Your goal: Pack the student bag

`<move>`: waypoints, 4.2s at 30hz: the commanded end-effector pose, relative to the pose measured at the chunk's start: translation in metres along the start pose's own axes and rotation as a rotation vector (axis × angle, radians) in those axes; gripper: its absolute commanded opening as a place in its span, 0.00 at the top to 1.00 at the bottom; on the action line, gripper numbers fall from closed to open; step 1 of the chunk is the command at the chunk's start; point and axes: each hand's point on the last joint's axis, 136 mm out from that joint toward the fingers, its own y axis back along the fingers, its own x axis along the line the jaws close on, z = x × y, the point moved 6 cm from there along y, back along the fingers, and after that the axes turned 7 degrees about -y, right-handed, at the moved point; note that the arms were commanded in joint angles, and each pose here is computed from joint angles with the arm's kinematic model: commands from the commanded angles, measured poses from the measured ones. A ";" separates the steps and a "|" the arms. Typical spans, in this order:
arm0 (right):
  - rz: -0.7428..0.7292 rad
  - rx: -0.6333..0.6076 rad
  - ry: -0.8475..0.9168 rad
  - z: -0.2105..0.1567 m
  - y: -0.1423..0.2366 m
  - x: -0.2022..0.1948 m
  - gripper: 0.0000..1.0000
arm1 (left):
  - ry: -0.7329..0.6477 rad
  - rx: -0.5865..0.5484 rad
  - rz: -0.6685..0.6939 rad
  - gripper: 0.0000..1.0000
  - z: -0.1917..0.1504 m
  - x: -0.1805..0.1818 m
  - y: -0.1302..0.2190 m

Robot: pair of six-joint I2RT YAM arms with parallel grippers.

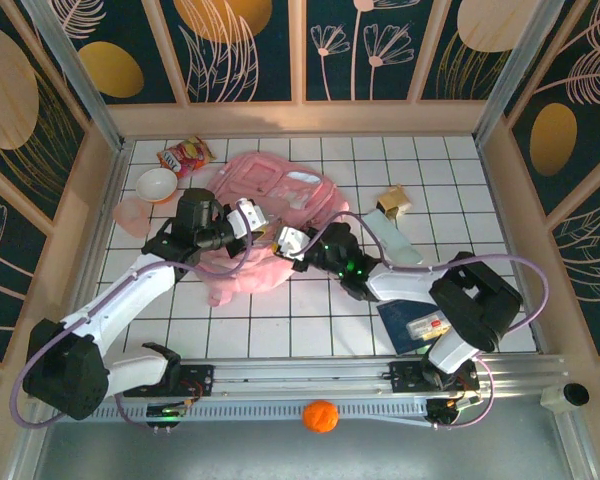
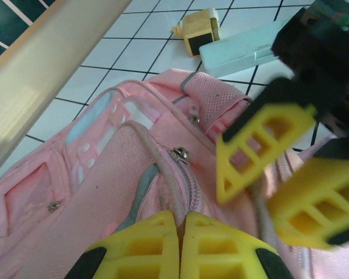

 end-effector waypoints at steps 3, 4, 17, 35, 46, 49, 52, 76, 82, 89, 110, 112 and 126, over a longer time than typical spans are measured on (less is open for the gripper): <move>-0.007 -0.091 0.012 0.021 0.001 -0.021 1.00 | -0.046 -0.136 -0.059 0.80 0.032 -0.001 0.008; 0.008 -0.103 0.005 0.024 0.004 -0.022 1.00 | -0.049 -0.116 -0.041 0.60 0.031 0.001 0.010; 0.058 -0.135 -0.010 0.035 0.017 -0.029 1.00 | -0.089 -0.003 -0.077 0.07 0.006 -0.010 0.003; 0.048 -0.189 -0.084 0.046 0.051 -0.032 0.77 | -0.037 -0.034 -0.073 1.00 0.001 -0.007 -0.011; -0.177 0.071 -0.866 -0.017 0.115 -0.037 0.48 | 0.123 -0.107 0.017 1.00 0.016 0.003 0.004; -0.233 0.130 -0.990 -0.045 0.132 -0.041 0.48 | 0.130 -0.150 0.011 1.00 0.027 0.008 0.010; -0.246 0.136 -1.017 -0.061 0.143 -0.044 0.48 | 0.125 -0.191 0.011 1.00 0.037 0.014 0.017; -0.042 0.117 -0.626 -0.079 0.070 -0.075 0.50 | 0.059 -0.257 -0.006 1.00 0.062 0.022 0.037; 0.003 0.113 -0.646 -0.081 0.070 -0.068 0.75 | 0.107 -0.251 0.058 1.00 0.060 0.031 0.035; 0.042 0.112 -0.714 -0.079 0.071 -0.063 1.00 | 0.188 -0.220 0.190 1.00 0.048 0.043 0.032; 0.126 0.192 -0.908 -0.012 0.040 -0.020 1.00 | 0.442 -0.206 0.482 1.00 0.029 0.032 0.011; 0.119 0.196 -0.916 -0.008 0.043 -0.017 1.00 | 0.453 -0.209 0.495 1.00 0.030 0.033 0.010; 0.138 0.228 -1.051 0.011 0.054 -0.011 1.00 | 0.501 -0.210 0.485 1.00 0.029 0.026 -0.009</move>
